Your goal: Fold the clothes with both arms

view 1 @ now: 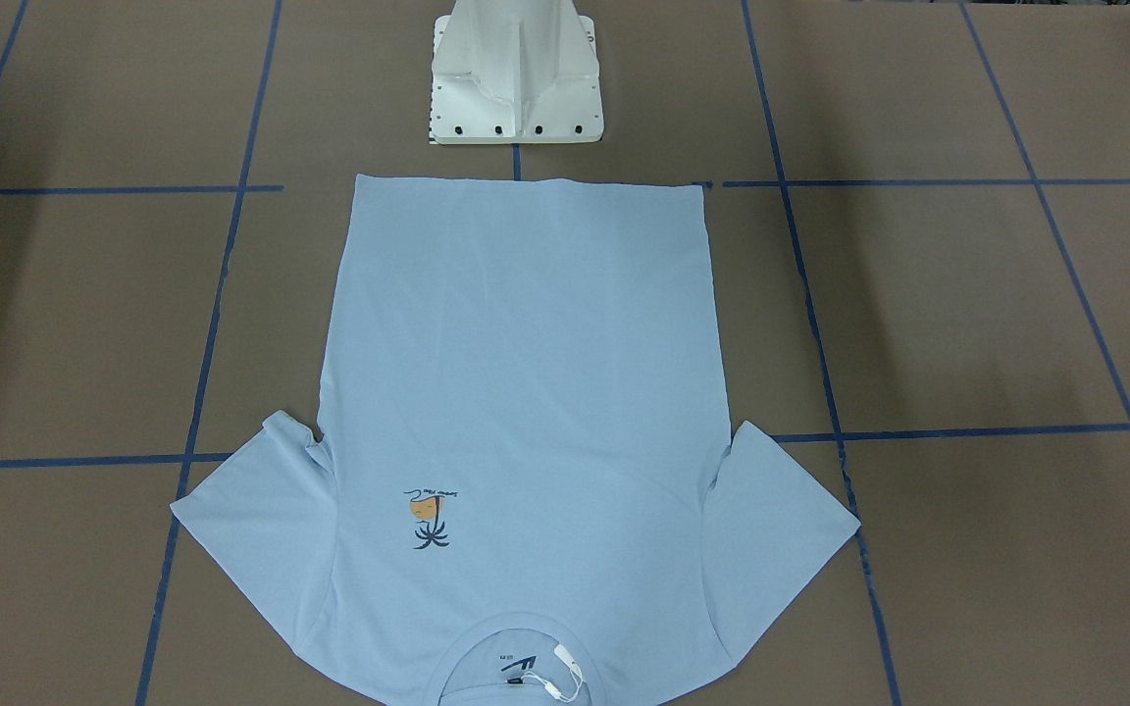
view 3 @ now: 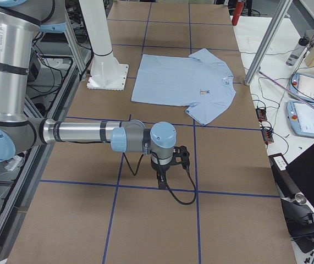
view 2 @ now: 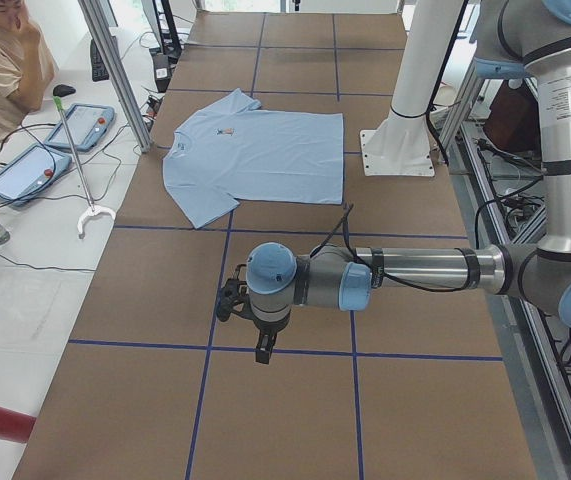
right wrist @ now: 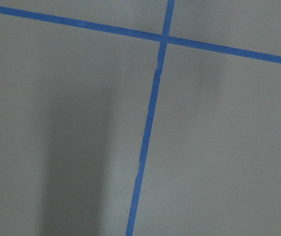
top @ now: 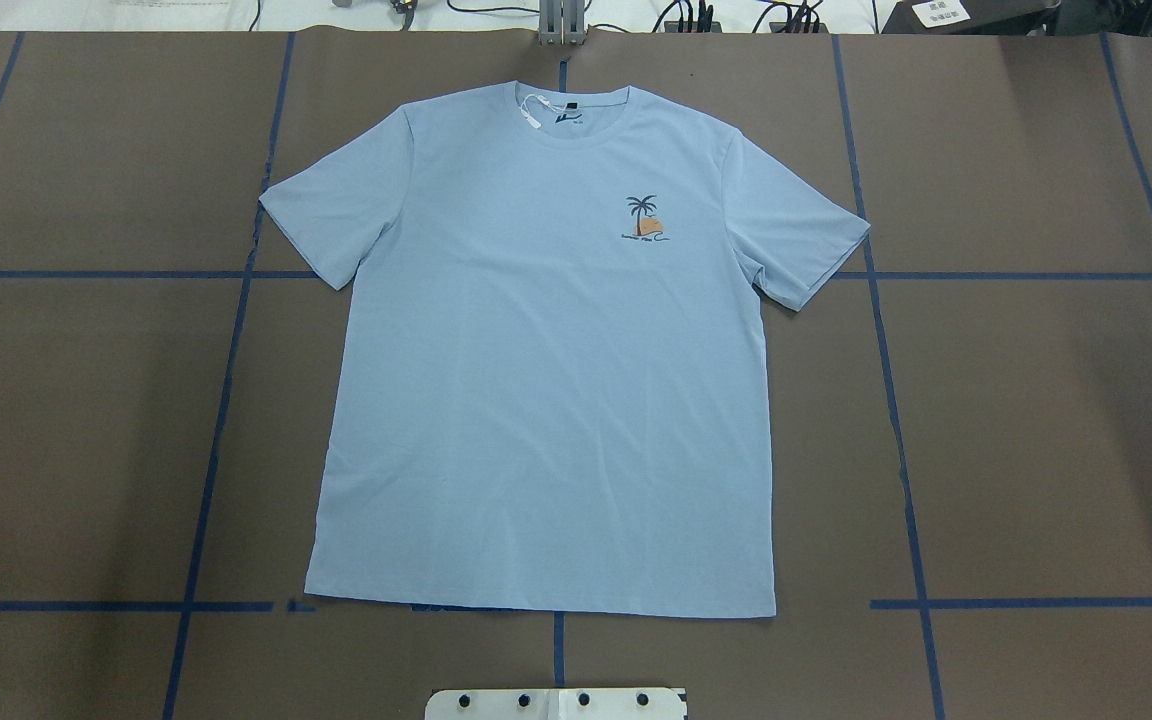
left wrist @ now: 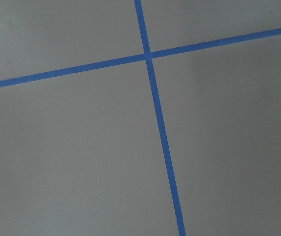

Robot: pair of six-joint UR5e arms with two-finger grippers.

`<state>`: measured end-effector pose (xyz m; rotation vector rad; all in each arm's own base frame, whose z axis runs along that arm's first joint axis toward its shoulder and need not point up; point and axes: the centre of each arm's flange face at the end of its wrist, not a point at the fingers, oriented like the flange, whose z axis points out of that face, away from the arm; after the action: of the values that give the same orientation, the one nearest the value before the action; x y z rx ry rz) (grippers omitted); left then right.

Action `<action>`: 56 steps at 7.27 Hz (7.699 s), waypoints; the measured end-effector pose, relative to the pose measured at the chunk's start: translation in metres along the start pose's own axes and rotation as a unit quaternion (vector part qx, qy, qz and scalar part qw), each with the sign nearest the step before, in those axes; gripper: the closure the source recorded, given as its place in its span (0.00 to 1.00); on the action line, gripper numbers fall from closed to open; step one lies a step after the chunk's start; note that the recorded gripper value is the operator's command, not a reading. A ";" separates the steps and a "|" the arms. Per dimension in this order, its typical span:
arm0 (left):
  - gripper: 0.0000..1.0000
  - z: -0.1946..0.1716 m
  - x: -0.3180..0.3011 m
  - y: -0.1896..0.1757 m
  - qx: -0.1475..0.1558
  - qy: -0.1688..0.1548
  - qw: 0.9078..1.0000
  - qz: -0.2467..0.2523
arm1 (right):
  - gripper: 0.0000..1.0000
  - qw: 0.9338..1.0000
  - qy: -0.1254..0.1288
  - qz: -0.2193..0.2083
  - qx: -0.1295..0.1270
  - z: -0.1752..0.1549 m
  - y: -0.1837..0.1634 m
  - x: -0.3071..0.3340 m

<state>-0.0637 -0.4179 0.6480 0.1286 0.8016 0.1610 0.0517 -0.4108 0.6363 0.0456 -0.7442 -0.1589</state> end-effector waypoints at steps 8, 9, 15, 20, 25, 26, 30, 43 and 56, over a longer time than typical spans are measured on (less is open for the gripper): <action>0.00 -0.002 -0.014 -0.007 0.045 -0.078 0.994 0.053 | 0.00 0.998 0.009 -0.048 0.032 -0.027 -0.053 -0.035; 0.00 -0.004 -0.014 -0.009 0.052 -0.081 0.994 0.059 | 0.00 0.997 0.010 -0.059 0.044 -0.037 -0.066 -0.044; 0.00 -0.077 0.051 -0.100 0.227 -0.104 0.944 0.216 | 0.00 0.985 -0.002 -0.125 0.120 -0.055 -0.168 -0.076; 0.00 -0.077 0.054 -0.101 0.242 -0.093 0.937 0.236 | 0.11 0.984 -0.039 -0.026 0.174 0.030 -0.236 -0.241; 0.00 -0.076 0.055 -0.100 0.241 -0.084 0.937 0.238 | 0.43 0.975 -0.035 0.039 0.214 0.116 -0.242 -0.365; 0.00 -0.076 0.055 -0.099 0.241 -0.082 0.937 0.239 | 0.44 0.976 -0.027 0.038 0.212 0.128 -0.240 -0.368; 0.00 -0.076 0.056 -0.099 0.241 -0.080 0.937 0.240 | 0.50 0.979 -0.004 0.037 0.200 0.160 -0.237 -0.368; 0.00 -0.075 0.058 -0.099 0.239 -0.069 0.937 0.244 | 1.00 0.975 -0.013 0.033 0.221 0.133 -0.275 -0.416; 0.00 -0.075 0.058 -0.098 0.239 -0.066 0.938 0.244 | 1.00 0.902 0.031 0.299 0.309 0.138 -0.330 -0.665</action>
<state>-0.0686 -0.4991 0.5382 0.7949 0.6500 0.4209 -0.5659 -0.6283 0.2594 0.4194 -0.6904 0.6716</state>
